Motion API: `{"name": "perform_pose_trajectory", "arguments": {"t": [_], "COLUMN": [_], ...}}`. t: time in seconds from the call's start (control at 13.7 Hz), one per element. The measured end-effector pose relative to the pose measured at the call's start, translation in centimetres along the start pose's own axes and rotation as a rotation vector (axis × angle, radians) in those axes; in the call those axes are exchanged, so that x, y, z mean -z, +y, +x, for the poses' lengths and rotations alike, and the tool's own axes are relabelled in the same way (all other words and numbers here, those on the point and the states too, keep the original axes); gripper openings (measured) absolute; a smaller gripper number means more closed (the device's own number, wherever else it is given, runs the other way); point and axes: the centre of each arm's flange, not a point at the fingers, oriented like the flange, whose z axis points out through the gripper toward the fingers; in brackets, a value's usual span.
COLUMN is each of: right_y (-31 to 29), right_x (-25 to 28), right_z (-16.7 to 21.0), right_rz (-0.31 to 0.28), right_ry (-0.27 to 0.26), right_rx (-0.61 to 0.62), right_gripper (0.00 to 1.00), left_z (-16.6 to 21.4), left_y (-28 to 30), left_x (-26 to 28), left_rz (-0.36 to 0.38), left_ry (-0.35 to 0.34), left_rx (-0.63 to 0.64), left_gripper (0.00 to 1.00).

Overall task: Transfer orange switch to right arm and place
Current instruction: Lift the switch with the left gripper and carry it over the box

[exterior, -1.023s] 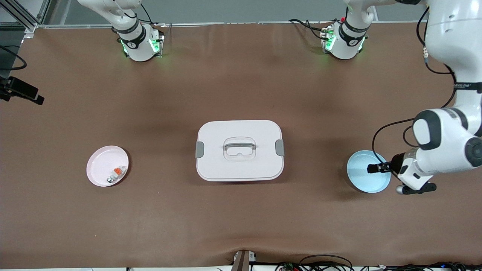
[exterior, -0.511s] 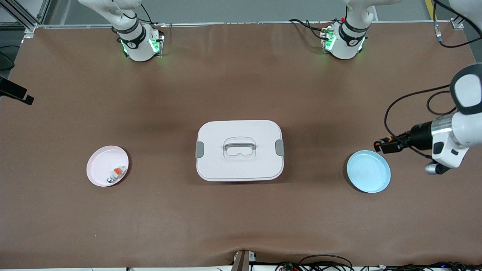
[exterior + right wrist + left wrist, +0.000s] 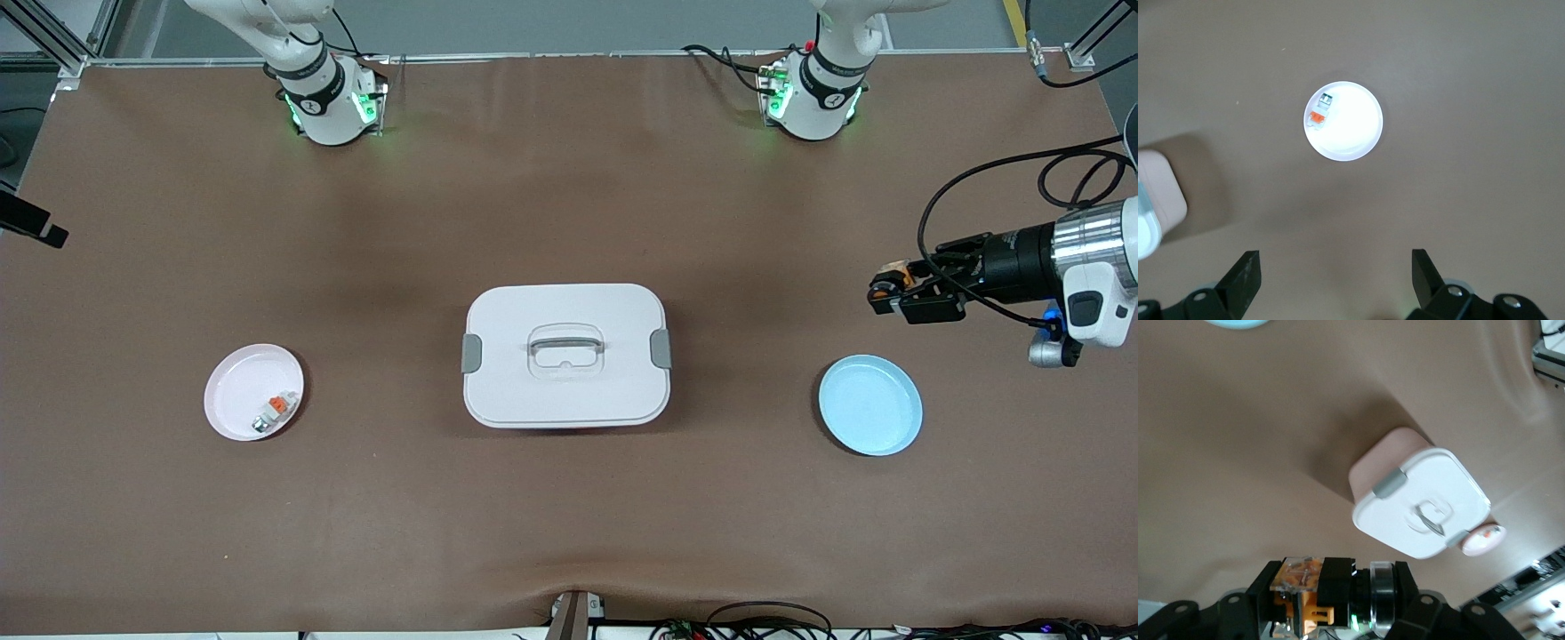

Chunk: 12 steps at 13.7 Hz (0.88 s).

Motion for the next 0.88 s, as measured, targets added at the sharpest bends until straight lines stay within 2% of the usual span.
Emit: {"name": "perform_pose_trajectory", "arguments": {"t": [0.15,0.37,0.51,0.73,0.88], "right_y": [-0.2,-1.2,-3.0,-5.3,-6.6], "right_x": [-0.3,-1.2,-1.9,-1.8,-1.0], "right_z": [0.0,0.1,0.0,-0.4,-0.3], "right_rz": [-0.001,0.004,0.094,0.276,0.389], "right_ry": [-0.013,-0.041,-0.073,-0.100,-0.055], "right_rx": [-0.039,0.043,0.103,0.142,0.152], "right_gripper": [1.00,1.00,1.00,1.00,1.00], "left_z": [-2.1,-5.6,-7.7,-11.3,-13.7], "left_y": [1.6,3.3,4.6,8.0,10.1], "left_x": [-0.3,0.1,-0.4,-2.9,-4.8], "left_rz": [-0.046,-0.118,-0.141,-0.193,-0.228], "left_ry": [-0.057,-0.143,-0.182,-0.173,-0.173], "left_rx": [0.037,0.069,0.098,0.145,0.190], "left_gripper": [0.72,0.72,0.72,0.72,0.72]}}
